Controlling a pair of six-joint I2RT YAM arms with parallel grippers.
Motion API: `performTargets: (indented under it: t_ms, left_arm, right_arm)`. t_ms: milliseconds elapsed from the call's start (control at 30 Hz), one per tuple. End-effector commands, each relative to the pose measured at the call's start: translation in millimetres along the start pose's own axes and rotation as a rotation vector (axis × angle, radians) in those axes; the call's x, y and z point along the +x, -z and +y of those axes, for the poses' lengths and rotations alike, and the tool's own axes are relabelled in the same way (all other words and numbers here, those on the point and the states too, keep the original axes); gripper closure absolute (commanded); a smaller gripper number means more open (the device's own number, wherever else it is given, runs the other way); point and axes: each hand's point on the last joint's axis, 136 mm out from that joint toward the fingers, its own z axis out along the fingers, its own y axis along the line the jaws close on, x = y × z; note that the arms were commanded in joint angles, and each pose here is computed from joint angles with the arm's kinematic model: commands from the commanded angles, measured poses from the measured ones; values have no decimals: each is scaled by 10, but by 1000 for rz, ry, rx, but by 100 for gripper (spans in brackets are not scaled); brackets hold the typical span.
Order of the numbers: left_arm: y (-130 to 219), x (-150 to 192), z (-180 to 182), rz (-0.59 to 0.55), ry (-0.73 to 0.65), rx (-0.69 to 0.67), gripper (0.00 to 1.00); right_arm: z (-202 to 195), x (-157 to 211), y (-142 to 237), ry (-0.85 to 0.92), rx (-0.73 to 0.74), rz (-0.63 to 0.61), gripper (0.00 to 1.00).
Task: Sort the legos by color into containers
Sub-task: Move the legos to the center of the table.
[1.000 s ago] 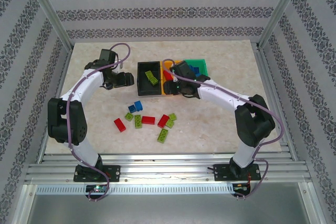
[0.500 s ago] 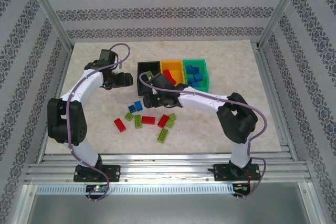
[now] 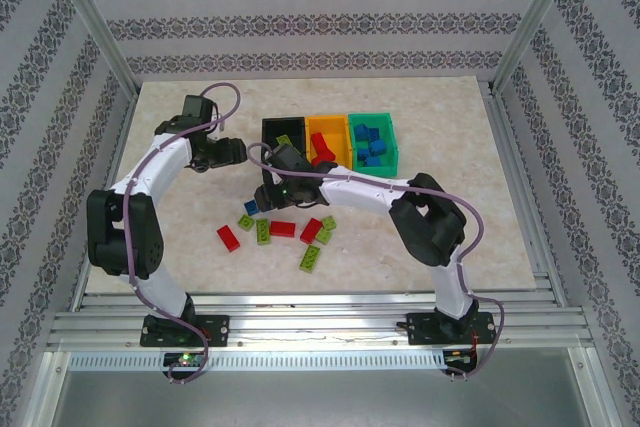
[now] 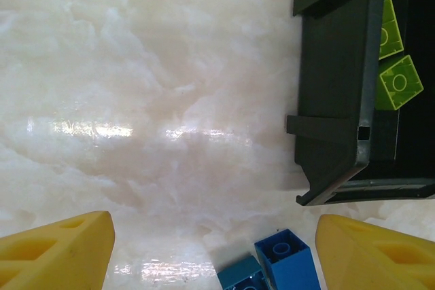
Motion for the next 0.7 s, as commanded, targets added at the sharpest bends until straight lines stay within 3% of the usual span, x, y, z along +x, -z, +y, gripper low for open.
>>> performTargets:
  t_ms: [0, 333, 667]
  left_arm:
    - [50, -67, 49, -32, 58, 27, 22]
    - [48, -119, 125, -33, 107, 57, 22]
    - [31, -113, 80, -24, 103, 85, 22]
  right_arm:
    - [142, 6, -32, 19, -20, 14, 47]
    - [178, -79, -200, 49, 0, 30, 46]
    - [-37, -103, -295, 82, 131, -6, 46]
